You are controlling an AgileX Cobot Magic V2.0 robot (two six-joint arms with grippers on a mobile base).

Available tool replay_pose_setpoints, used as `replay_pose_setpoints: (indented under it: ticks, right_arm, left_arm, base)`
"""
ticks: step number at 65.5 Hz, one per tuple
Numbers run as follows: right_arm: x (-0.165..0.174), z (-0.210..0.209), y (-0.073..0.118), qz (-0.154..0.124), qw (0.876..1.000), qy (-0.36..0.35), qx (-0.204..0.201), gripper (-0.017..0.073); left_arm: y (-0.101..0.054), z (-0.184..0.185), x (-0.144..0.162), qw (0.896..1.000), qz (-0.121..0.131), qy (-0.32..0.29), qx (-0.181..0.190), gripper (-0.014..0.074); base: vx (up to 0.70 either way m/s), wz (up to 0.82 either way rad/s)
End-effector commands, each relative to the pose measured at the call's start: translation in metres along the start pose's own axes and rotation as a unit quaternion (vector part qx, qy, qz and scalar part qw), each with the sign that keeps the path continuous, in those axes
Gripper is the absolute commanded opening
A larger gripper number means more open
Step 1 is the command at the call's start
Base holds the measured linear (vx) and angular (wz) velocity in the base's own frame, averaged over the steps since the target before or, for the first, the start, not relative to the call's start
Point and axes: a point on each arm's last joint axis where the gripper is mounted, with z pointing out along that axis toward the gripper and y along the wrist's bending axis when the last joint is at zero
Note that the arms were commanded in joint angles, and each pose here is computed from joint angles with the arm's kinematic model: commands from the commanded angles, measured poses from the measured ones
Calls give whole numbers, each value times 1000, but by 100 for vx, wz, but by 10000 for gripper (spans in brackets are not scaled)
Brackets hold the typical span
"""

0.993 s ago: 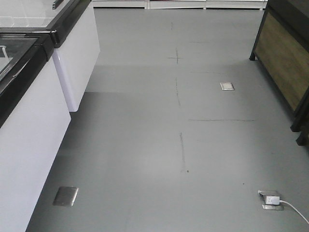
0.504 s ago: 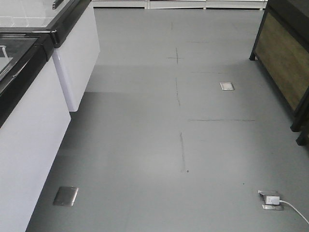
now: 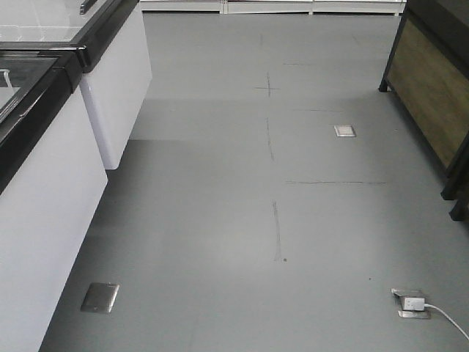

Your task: Left arm holds basket, right arm returns cookies

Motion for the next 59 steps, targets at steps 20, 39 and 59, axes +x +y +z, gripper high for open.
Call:
replay_pose_setpoints:
  ticks: [20, 39, 59]
  right_arm:
    - [-1, 0, 0, -4, 999, -35, 2, -6]
    - [-1, 0, 0, -4, 999, -35, 2, -6]
    - [-1, 0, 0, -4, 999, -35, 2, -6]
  left_arm:
    - [-3, -7, -3, 999, -29, -20, 38, 505]
    - [-6, -8, -5, 998, -28, -31, 56, 364]
    - [-3, -5, -4, 998, -27, -30, 50, 105]
  base:
    - [0, 0]
    - [0, 0]
    - [0, 0]
